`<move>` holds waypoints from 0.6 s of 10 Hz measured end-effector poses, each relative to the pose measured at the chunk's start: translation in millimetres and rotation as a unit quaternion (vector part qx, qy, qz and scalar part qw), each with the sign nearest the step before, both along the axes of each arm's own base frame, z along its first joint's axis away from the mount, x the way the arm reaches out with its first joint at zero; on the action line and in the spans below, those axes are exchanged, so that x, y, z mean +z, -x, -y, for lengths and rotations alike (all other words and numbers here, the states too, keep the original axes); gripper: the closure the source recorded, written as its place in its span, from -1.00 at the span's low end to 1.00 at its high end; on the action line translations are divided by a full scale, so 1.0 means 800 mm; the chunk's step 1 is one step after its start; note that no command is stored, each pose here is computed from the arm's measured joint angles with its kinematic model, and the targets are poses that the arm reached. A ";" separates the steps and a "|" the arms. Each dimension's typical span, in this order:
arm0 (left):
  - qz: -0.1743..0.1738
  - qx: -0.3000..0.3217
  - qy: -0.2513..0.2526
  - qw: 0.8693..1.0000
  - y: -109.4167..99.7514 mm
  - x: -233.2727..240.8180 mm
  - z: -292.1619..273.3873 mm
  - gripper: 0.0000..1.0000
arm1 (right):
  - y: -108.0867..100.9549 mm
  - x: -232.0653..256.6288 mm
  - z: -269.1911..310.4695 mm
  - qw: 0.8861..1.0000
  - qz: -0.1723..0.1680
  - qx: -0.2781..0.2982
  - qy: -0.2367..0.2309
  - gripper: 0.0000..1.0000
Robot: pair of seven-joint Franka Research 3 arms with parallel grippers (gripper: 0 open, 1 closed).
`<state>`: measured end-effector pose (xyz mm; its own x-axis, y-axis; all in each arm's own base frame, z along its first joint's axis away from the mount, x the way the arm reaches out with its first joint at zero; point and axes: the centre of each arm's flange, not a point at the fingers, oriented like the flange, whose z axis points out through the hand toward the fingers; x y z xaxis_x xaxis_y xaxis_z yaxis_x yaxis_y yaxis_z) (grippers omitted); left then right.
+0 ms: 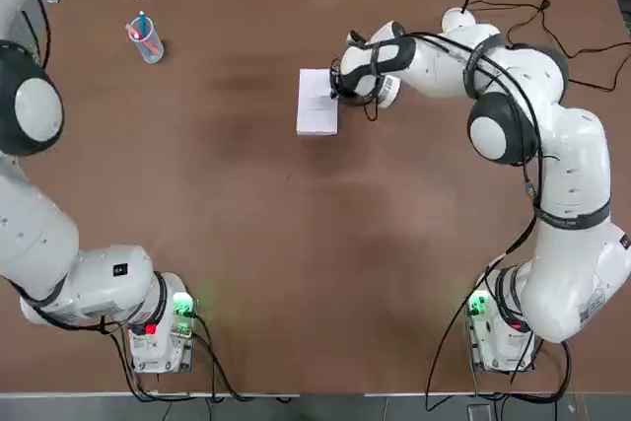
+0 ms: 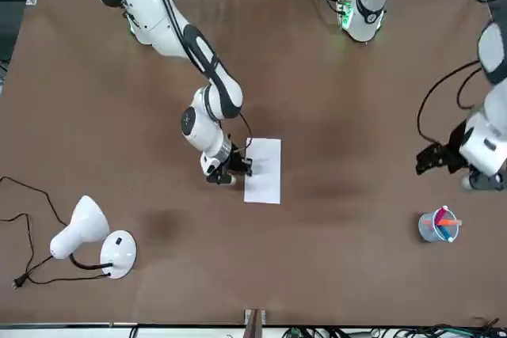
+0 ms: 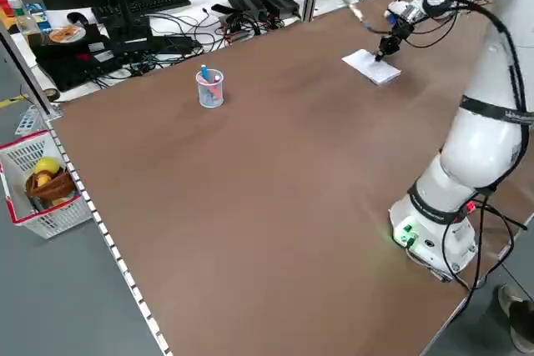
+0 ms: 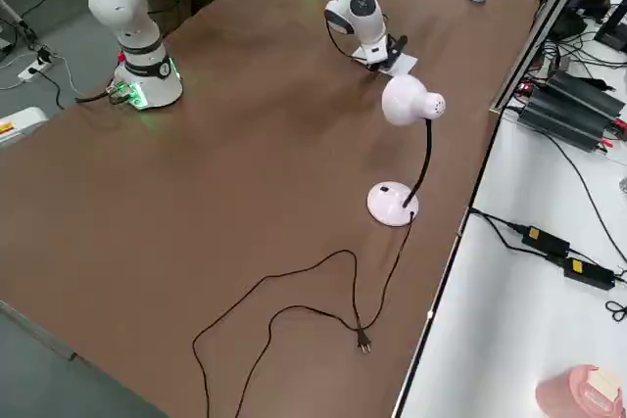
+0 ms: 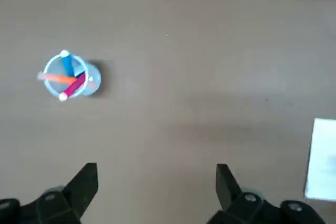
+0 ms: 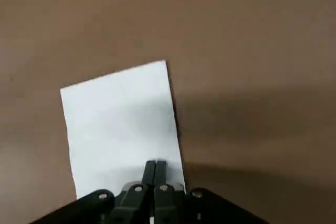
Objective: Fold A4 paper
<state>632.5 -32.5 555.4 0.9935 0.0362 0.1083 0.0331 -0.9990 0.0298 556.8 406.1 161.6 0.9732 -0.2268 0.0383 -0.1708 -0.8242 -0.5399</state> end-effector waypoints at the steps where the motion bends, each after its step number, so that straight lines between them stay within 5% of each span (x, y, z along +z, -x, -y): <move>1: 0.001 -0.001 -0.003 1.000 0.013 0.017 0.002 -0.99 | -0.008 0.004 0.004 1.000 0.005 -0.003 -0.002 0.96; 4: -0.001 -0.008 0.004 1.000 0.031 0.033 0.024 -0.99 | -0.020 0.010 0.004 1.000 0.014 -0.006 -0.006 0.95; 6: -0.035 -0.007 0.001 0.999 0.049 0.039 0.022 -0.99 | -0.030 0.005 0.000 1.000 0.018 -0.009 -0.010 0.96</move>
<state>593.2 -50.4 586.4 0.9990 0.0221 0.0387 0.0209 -0.9993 0.0304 580.4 406.4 165.3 0.9673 -0.2445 0.0678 -0.1652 -0.8098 -0.5630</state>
